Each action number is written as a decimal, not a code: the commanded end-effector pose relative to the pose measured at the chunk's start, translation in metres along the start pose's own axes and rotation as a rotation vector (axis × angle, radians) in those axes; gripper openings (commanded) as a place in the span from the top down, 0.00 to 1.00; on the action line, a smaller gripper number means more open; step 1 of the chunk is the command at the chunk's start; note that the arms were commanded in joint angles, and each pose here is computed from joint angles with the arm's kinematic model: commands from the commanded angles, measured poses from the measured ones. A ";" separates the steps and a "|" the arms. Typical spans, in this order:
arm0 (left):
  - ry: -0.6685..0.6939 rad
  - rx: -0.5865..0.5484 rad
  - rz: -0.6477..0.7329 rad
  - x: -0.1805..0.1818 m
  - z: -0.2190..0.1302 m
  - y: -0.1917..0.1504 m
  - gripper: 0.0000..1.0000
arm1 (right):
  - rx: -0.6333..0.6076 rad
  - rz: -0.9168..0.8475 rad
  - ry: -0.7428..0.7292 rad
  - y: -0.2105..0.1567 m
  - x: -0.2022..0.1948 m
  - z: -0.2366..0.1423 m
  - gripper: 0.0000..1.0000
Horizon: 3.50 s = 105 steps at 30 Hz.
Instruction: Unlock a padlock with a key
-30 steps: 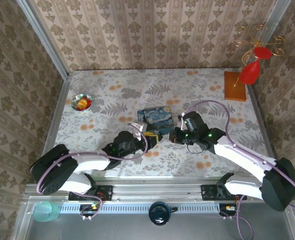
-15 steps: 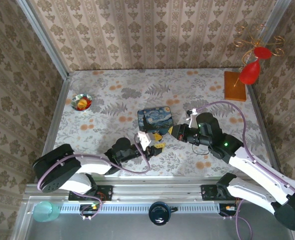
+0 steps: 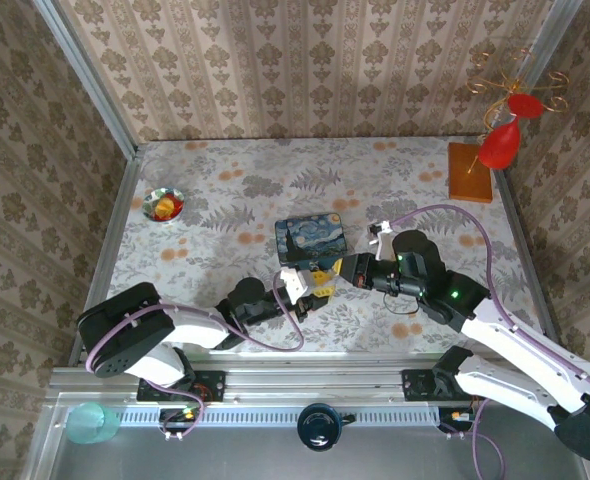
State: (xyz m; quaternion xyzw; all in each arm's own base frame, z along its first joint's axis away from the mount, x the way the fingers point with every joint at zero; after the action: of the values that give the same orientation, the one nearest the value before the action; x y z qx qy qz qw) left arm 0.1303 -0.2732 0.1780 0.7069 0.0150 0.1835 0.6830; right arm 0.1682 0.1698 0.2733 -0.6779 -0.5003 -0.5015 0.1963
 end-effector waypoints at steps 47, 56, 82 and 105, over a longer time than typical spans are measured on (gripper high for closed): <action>0.200 0.313 0.606 0.022 -0.014 0.022 1.00 | -0.185 0.359 0.050 -0.005 -0.027 -0.003 0.70; 0.151 0.294 0.689 0.016 -0.010 0.025 1.00 | -0.097 0.385 0.032 -0.014 -0.013 0.018 0.70; 0.151 0.320 0.684 0.010 -0.012 0.016 1.00 | -0.055 0.344 0.047 -0.016 -0.005 0.027 0.72; 0.145 0.290 0.646 0.011 -0.015 0.022 1.00 | -0.014 0.343 0.023 -0.018 -0.007 0.040 0.75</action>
State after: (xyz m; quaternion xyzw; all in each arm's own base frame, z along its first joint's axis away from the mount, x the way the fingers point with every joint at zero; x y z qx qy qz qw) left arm 0.1342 -0.2573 0.1944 0.7588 -0.1369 0.4426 0.4578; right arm 0.1711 0.1989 0.2338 -0.7647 -0.3662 -0.4579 0.2672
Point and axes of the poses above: each hand's point on the last joint's axis, 136 mm out from that joint toward the fingers, its own z axis out along the fingers, its own x axis along the line the jaws close on, y = z × x, the point moved 9 cm from there along -z, back along the fingers, and after that the axes turned 14 degrees about z, right-handed, at the moved point
